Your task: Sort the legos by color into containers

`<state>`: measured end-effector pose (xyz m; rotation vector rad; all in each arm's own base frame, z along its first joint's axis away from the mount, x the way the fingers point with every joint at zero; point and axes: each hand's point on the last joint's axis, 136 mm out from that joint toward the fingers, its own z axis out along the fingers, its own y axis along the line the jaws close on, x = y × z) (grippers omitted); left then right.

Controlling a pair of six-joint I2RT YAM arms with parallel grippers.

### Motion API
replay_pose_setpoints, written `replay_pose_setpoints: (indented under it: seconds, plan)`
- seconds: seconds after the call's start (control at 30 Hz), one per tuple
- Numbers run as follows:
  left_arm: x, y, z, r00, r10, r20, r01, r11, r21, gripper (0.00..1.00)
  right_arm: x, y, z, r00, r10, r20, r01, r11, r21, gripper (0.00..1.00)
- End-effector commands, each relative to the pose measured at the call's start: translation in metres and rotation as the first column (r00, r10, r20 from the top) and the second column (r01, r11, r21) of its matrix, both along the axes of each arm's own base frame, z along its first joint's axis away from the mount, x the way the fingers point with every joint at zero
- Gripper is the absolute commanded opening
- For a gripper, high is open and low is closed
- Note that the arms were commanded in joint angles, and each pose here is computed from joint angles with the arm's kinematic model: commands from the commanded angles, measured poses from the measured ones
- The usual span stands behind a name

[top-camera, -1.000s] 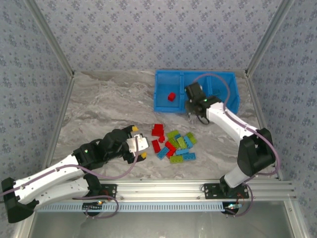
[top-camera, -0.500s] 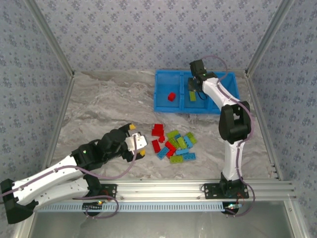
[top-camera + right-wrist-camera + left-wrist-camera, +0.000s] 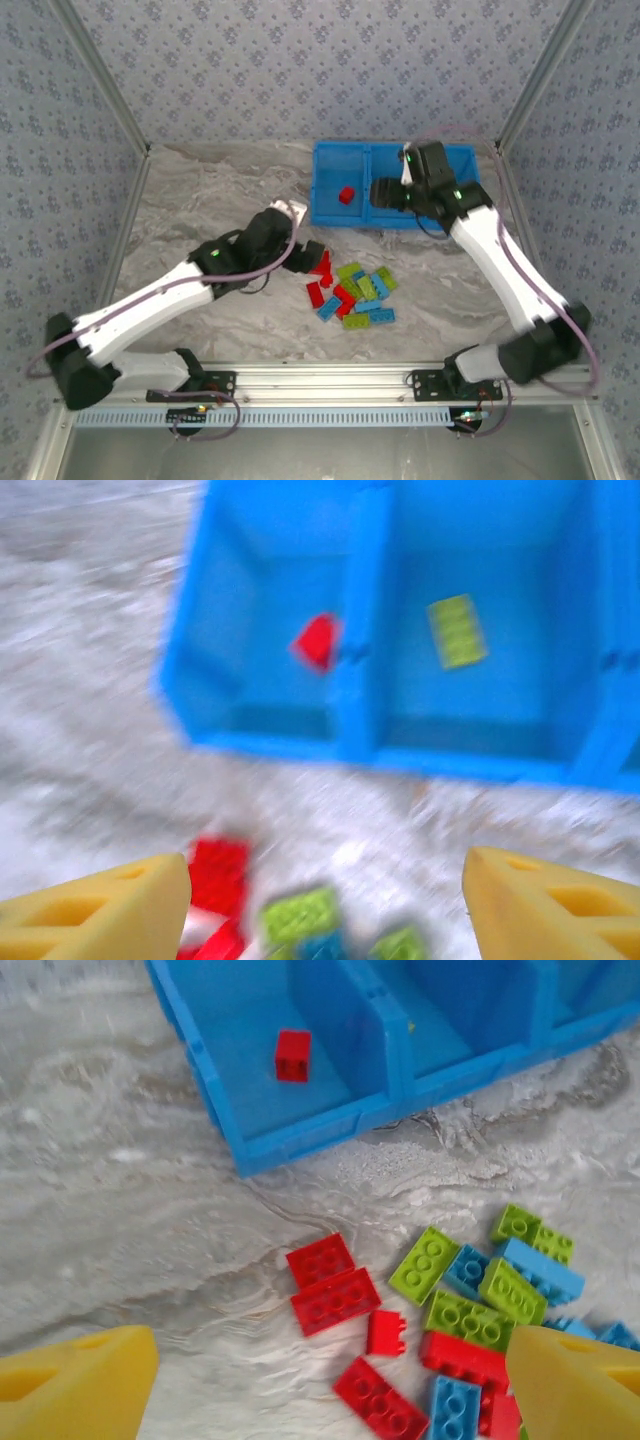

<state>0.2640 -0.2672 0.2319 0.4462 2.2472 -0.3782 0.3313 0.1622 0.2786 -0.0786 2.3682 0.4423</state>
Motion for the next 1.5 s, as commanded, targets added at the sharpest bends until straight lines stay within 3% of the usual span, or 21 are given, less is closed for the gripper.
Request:
replay_pose_setpoints:
  seconds: [0.0, 0.2, 0.33, 0.5, 0.7, 0.87, 0.97, 1.07, 1.23, 1.47]
  plan:
    - [0.017, -0.008, -0.046, 0.943, 0.232, -0.24, -0.247, 0.968, -0.034, 0.87, -0.068, 0.015, -0.022, 0.984, 0.124, -0.129, -0.117, 0.992, 0.056, 0.84]
    - [0.055, -0.035, -0.115, 0.876, 0.364, -0.316, -0.318, 0.929, 0.186, 0.87, -0.118, -0.004, -0.067, 0.967, 0.069, -0.246, -0.064, 0.998, 0.028, 1.0]
    - [0.073, -0.054, -0.159, 0.841, 0.353, -0.411, -0.309, 0.935, 0.173, 0.86, -0.126, -0.005, -0.083, 0.957, 0.06, -0.285, -0.055, 0.998, 0.026, 1.0]
    - [0.079, -0.046, -0.194, 0.803, 0.387, -0.452, -0.332, 0.922, 0.201, 0.78, -0.125, -0.005, -0.085, 0.957, 0.063, -0.284, -0.06, 0.998, 0.018, 1.0]
    - [0.076, -0.049, -0.212, 0.811, 0.349, -0.47, -0.282, 0.936, 0.209, 0.51, -0.12, -0.004, -0.09, 0.954, 0.06, -0.293, -0.063, 0.998, -0.002, 1.0]
    - [0.074, -0.057, -0.187, 0.826, 0.303, -0.476, -0.267, 0.953, 0.142, 0.32, -0.121, -0.002, -0.089, 0.953, 0.058, -0.297, -0.059, 0.998, 0.005, 1.0]
    - [0.074, -0.067, -0.139, 0.862, 0.247, -0.442, -0.254, 0.966, 0.043, 0.3, -0.12, -0.003, -0.081, 0.964, 0.048, -0.263, -0.044, 0.999, 0.022, 1.0]
    - [0.086, -0.071, -0.084, 0.921, 0.235, -0.311, -0.253, 0.967, -0.019, 0.3, -0.119, -0.007, -0.072, 0.974, 0.025, -0.225, -0.019, 0.999, 0.03, 1.0]
    - [0.146, -0.071, -0.041, 0.951, 0.309, -0.022, -0.309, 0.951, -0.015, 0.31, -0.118, -0.013, -0.066, 0.98, 0.0, -0.198, 0.005, 1.0, 0.026, 1.0]
    - [0.229, -0.094, -0.032, 0.947, 0.302, 0.113, -0.306, 0.952, 0.017, 0.33, -0.125, -0.018, -0.06, 0.981, -0.015, -0.191, 0.023, 0.999, 0.039, 1.0]
